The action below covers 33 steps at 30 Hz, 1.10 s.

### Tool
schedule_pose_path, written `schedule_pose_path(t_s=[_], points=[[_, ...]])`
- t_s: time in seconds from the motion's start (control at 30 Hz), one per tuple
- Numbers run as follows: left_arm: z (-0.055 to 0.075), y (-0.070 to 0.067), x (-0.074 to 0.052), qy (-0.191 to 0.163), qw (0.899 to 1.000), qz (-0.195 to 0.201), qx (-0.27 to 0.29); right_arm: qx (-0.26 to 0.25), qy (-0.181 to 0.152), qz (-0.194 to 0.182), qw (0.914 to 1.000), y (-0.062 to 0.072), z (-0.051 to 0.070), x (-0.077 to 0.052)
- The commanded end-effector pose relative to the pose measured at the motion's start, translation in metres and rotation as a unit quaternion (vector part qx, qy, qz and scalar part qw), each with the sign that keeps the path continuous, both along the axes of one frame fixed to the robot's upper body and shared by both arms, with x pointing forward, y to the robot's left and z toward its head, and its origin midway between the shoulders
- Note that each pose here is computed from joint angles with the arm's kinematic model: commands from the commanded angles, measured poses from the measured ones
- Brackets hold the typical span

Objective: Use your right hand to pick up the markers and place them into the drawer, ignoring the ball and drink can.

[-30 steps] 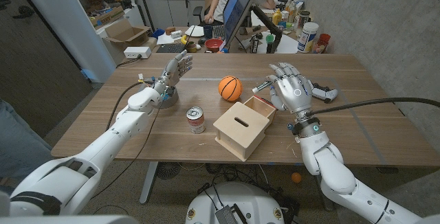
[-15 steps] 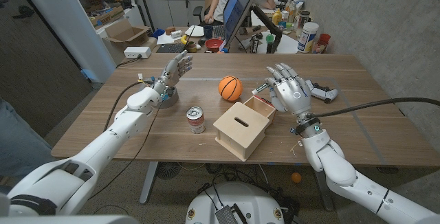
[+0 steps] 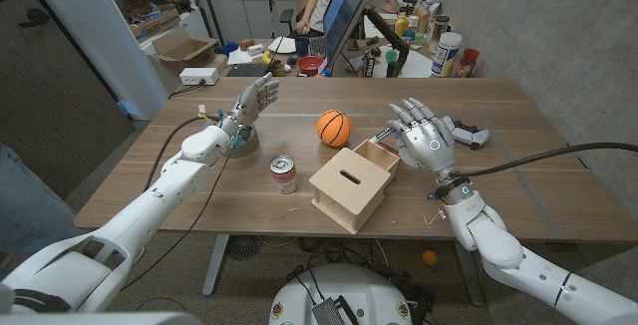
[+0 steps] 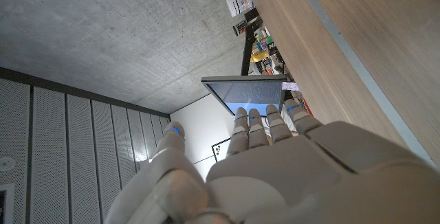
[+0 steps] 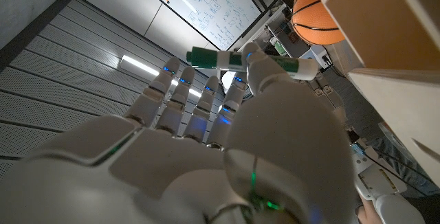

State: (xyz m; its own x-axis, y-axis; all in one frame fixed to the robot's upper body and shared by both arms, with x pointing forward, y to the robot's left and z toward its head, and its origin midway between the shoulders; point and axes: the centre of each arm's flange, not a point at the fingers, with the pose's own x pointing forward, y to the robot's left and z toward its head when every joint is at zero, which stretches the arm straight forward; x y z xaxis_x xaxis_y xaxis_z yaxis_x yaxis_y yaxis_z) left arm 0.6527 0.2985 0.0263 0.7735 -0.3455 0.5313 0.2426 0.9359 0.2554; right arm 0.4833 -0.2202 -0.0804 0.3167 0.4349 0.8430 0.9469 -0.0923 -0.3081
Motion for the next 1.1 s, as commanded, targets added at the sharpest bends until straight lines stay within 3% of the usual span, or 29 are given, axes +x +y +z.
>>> schedule_pose_path(t_s=[0.03,0.5,1.1], points=[[0.003,-0.003,-0.011,-0.007,1.0,0.0,0.018,-0.007,0.005,0.001,1.0,-0.008,-0.021,0.008],[0.002,-0.004,-0.013,-0.005,1.0,0.0,0.025,-0.027,0.015,0.001,0.9995,-0.01,-0.029,0.025],[0.001,-0.004,-0.008,-0.001,1.0,0.0,0.023,-0.012,0.024,0.013,0.9996,0.0,-0.034,0.026]])
